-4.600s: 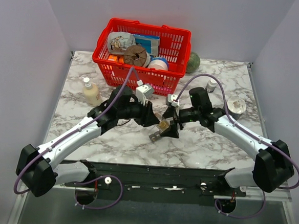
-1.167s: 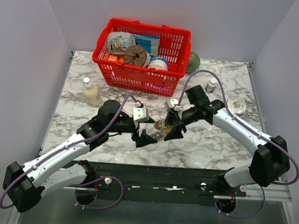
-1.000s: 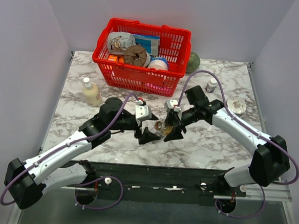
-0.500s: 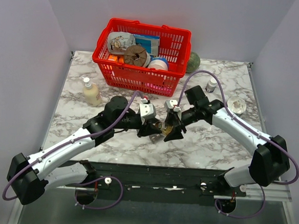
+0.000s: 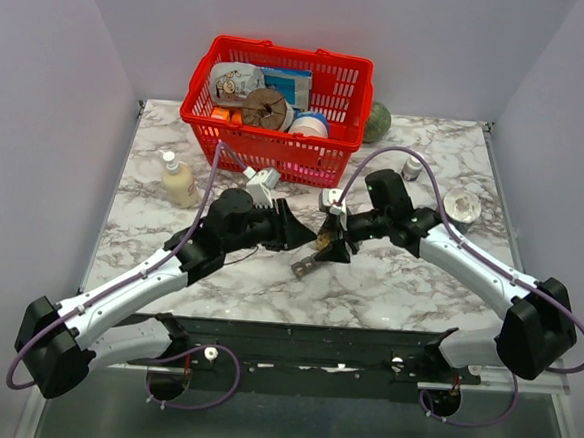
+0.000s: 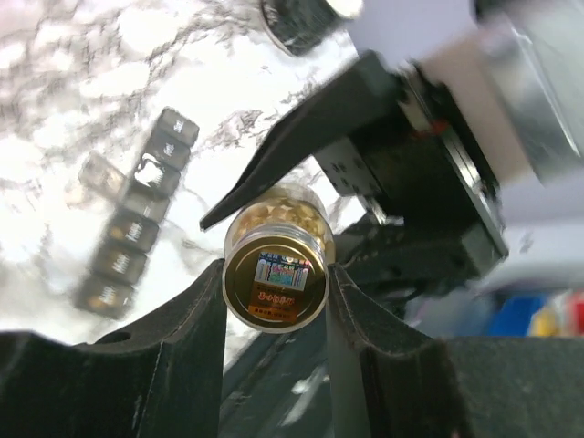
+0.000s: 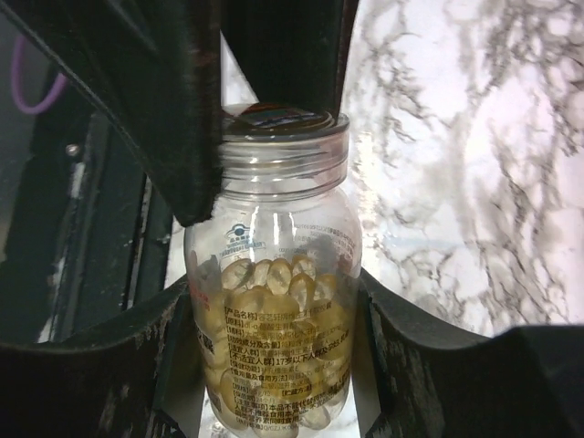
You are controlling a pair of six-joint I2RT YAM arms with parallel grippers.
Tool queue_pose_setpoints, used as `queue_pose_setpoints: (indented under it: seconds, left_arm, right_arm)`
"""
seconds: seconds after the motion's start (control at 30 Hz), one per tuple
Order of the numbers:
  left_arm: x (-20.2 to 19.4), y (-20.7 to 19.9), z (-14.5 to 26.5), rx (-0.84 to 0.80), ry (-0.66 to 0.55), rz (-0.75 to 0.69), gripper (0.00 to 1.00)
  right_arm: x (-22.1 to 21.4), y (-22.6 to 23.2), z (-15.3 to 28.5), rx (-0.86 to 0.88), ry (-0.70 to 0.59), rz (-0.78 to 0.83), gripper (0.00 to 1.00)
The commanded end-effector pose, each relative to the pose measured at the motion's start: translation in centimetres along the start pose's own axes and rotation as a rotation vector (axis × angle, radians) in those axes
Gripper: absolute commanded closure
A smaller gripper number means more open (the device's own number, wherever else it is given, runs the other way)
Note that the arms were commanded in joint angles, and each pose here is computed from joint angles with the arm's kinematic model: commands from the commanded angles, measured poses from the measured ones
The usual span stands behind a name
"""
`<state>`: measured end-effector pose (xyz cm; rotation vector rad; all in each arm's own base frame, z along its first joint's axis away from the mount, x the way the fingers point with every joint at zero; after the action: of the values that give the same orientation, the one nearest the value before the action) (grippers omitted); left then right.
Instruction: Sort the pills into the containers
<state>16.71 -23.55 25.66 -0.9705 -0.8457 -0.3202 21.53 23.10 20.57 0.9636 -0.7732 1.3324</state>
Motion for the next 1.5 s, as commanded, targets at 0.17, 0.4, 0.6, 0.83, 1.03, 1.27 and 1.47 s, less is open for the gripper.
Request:
queue_pose_setpoints:
  seconds: [0.17,0.4,0.6,0.83,1.03,1.27,1.47]
  left_arm:
    - [1.1,-0.6,-1.1,0.134,-0.060,0.633,1.00]
    - [1.5,-0.9,-0.4,0.122,-0.042,0.532,0.28]
    - [1.8,-0.3,1.6,0.045,-0.076,0.428,0.01]
    - [1.6,0.5,5.2,-0.128,-0.107,-0.208,0.01]
    - [-1.2,0.4,6.4,-0.393,-0.073,-0.836,0.01]
    - [-0.7,0.1,4.7,-0.425,-0.050,-1.015,0.01]
    - [0.0,0.2,2.7,-0.395,-0.026,-1.027,0.04]
  right_arm:
    - [0.4,-2.5,0.6,-0.221,0.004,0.011,0.96]
    - [0.4,-2.4,0.5,-0.195,0.005,0.015,0.96]
    - [0.6,-1.4,0.2,-0.100,-0.018,0.013,0.96]
    - [0.5,0.7,-0.2,0.139,-0.053,0.007,0.96]
    - [0.5,1.8,-0.5,0.317,-0.062,-0.048,0.96]
    - [0.2,1.8,-0.6,0.318,-0.058,-0.053,0.96]
    - [0.2,1.9,-0.6,0.322,-0.057,-0.052,0.96]
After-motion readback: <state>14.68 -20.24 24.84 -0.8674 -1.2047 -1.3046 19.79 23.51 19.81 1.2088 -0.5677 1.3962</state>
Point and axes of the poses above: each gripper's point midway between its finger pads, its own z axis back along the fingers, its own y axis along the line the jaws close on, x = y × z, the point moved 7 cm from there along z, back along the fingers, and after that the axes turned 6 degrees about -z, right-handed, at the moved point
